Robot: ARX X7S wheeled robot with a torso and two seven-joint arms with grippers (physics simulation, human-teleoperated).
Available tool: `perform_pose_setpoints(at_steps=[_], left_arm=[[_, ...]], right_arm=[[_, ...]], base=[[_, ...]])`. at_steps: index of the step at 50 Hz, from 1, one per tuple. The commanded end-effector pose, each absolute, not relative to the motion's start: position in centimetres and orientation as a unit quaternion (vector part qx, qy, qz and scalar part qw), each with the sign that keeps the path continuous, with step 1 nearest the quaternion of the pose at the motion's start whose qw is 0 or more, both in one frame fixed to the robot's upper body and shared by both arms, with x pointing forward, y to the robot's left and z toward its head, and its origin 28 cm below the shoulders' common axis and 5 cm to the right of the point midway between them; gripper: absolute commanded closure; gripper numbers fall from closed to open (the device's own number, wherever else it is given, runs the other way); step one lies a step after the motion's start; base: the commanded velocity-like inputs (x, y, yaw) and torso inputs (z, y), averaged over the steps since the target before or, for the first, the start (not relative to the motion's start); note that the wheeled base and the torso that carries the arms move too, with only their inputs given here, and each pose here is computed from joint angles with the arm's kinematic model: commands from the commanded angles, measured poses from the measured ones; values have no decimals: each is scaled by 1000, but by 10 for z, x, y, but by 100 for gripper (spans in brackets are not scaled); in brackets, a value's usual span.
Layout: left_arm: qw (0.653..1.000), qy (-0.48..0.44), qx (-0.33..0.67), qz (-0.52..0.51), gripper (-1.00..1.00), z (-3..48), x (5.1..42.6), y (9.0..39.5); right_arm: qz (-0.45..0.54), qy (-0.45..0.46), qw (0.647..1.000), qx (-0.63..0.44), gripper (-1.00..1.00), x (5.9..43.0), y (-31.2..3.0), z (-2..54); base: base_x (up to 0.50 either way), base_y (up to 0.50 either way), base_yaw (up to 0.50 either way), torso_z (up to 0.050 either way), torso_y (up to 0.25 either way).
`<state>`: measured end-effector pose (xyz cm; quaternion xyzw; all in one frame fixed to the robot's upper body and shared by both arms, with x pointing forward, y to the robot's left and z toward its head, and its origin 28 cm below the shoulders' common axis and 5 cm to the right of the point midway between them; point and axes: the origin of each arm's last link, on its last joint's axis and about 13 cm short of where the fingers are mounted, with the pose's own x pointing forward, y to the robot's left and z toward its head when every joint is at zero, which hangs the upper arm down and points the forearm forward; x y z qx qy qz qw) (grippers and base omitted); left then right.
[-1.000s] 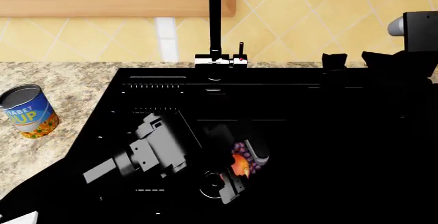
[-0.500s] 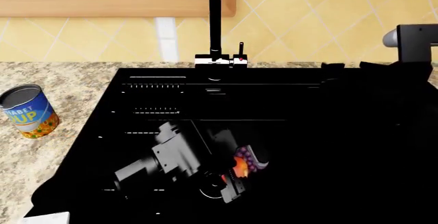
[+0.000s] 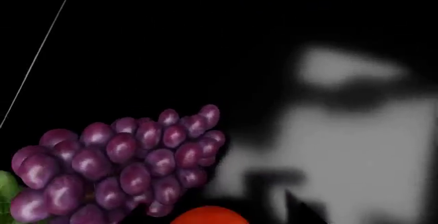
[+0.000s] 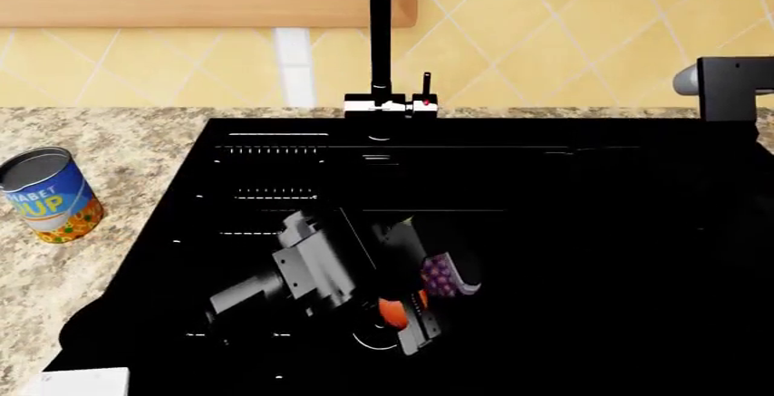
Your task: Pick up the fruits and vegetables and place them in the sink. Turn on the sink faucet to wash them. Then turn the sink off and put them in the tray.
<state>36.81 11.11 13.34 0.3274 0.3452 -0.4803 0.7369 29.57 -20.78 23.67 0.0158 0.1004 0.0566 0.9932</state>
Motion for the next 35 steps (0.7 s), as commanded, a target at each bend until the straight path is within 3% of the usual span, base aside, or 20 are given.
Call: perform_pose_setpoints(at_steps=[1, 15, 20, 27, 35], left_arm=[[758, 308, 321, -477, -100, 162, 369, 113], [834, 204, 233, -456, -100, 247, 366, 139], [880, 157, 186, -407, -100, 270, 375, 153], [924, 108, 141, -339, -100, 275, 384, 171], [938, 96, 129, -306, -100, 263, 386, 183]], right_arm=[[59, 98, 993, 19, -100, 295, -208, 237], [70, 90, 993, 14, -100, 292, -203, 244], [85, 88, 993, 8, -100, 293, -195, 245], [97, 75, 992, 2, -100, 295, -189, 248], [104, 72, 992, -2, -100, 296, -184, 251]], base=[[0, 0, 0, 0, 0], [0, 0, 0, 0, 0], [0, 0, 0, 0, 0], [0, 0, 0, 0, 0], [0, 0, 0, 0, 0]])
